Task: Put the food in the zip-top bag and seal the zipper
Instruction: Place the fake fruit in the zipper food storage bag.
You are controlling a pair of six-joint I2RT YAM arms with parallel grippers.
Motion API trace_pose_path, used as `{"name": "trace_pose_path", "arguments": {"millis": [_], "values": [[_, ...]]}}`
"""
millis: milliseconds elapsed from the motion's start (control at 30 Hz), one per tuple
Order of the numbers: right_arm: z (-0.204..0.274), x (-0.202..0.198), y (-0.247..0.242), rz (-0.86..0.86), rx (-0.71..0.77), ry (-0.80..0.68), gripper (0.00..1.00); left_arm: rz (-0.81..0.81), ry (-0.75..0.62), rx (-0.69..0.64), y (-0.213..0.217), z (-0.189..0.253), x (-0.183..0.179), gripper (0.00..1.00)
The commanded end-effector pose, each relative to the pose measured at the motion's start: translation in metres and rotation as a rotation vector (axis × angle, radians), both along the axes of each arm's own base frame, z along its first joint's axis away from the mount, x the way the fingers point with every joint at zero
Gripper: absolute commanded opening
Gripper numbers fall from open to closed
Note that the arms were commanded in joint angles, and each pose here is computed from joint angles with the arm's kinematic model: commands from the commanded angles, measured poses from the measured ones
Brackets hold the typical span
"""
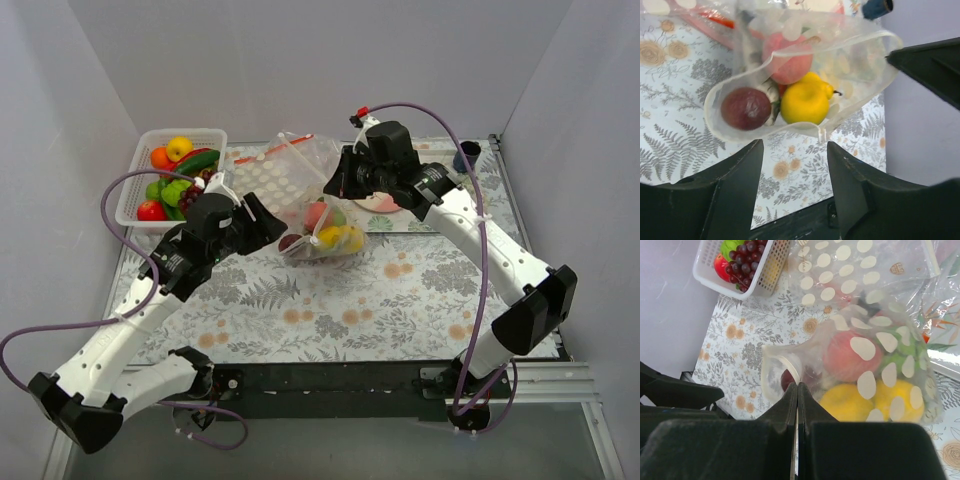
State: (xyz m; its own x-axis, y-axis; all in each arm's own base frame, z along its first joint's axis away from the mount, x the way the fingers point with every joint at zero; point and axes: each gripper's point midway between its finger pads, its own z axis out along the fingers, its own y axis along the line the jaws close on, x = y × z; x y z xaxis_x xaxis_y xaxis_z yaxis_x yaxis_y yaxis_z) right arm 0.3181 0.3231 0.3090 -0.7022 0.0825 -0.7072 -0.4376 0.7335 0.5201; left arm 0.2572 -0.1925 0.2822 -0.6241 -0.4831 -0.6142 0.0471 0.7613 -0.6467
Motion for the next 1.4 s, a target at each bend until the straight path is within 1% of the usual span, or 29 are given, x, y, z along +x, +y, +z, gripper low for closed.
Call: {"name": "trace_pose_path", "arguments": {"millis": [0,167,200,267,300,333,400,500,533,600,733,767,833,900,1000,1067,1167,1200,1267,1300,1367], "values": [[0.031,0.006,0.008,0.013,0.063,-0.059,0.01,0.034,0.117,0.088,0.008,-0.051,-0.003,0.52],[0.034,0.007,0.009,0.013,0.058,-0.059,0.01,0.041,0.166,0.115,0.004,-0.081,0.004,0.55],[0.035,0.007,0.009,0.014,0.056,-0.061,0.01,0.052,0.180,0.124,0.005,-0.089,0.004,0.60],[0.035,0.007,0.008,0.011,0.056,-0.061,0.01,0.069,0.163,0.121,0.005,-0.093,0.010,0.63],[0.038,0.006,0.007,0.012,0.058,-0.066,0.01,0.070,0.173,0.130,0.006,-0.102,0.009,0.71],[0.037,0.005,0.006,0.011,0.058,-0.064,0.01,0.075,0.172,0.131,0.006,-0.105,0.011,0.73],[0.038,0.002,0.004,0.012,0.060,-0.066,0.01,0.098,0.170,0.134,0.006,-0.108,0.017,0.73],[0.037,-0.002,0.001,0.013,0.066,-0.064,0.01,0.104,0.137,0.115,0.004,-0.101,0.023,0.70],[0.037,-0.003,0.001,0.012,0.068,-0.064,0.01,0.105,0.131,0.113,0.004,-0.100,0.025,0.62],[0.036,-0.005,0.000,0.012,0.071,-0.063,0.01,0.116,0.135,0.111,0.004,-0.100,0.027,0.52],[0.035,-0.006,0.000,0.015,0.069,-0.063,0.01,0.075,0.092,0.045,-0.002,-0.088,0.021,0.54],[0.036,-0.006,-0.001,0.015,0.070,-0.064,0.01,0.056,0.050,0.015,-0.004,-0.079,0.018,0.59],[0.036,-0.005,-0.001,0.014,0.069,-0.063,0.01,0.045,0.033,-0.012,-0.004,-0.070,0.013,0.66],[0.037,-0.006,0.001,0.021,0.075,-0.064,0.01,0.085,0.050,-0.005,0.004,-0.072,0.011,0.71],[0.037,-0.006,0.000,0.020,0.076,-0.065,0.01,0.184,0.128,0.011,0.019,-0.090,0.010,0.72],[0.037,-0.007,0.000,0.021,0.076,-0.062,0.01,0.219,0.139,-0.006,0.024,-0.096,0.014,0.72],[0.036,-0.009,-0.002,0.020,0.076,-0.062,0.01,0.217,0.174,-0.039,0.022,-0.110,0.019,0.66],[0.037,-0.009,-0.002,0.022,0.078,-0.063,0.01,0.218,0.195,-0.027,0.020,-0.119,0.021,0.62],[0.039,-0.011,-0.001,0.026,0.082,-0.065,0.01,0.216,0.190,-0.028,0.017,-0.122,0.026,0.58],[0.041,-0.012,-0.001,0.026,0.087,-0.068,0.01,0.215,0.186,-0.025,0.017,-0.123,0.028,0.55],[0.042,-0.012,-0.002,0.026,0.087,-0.071,0.01,0.220,0.169,-0.028,0.016,-0.120,0.032,0.42]]}}
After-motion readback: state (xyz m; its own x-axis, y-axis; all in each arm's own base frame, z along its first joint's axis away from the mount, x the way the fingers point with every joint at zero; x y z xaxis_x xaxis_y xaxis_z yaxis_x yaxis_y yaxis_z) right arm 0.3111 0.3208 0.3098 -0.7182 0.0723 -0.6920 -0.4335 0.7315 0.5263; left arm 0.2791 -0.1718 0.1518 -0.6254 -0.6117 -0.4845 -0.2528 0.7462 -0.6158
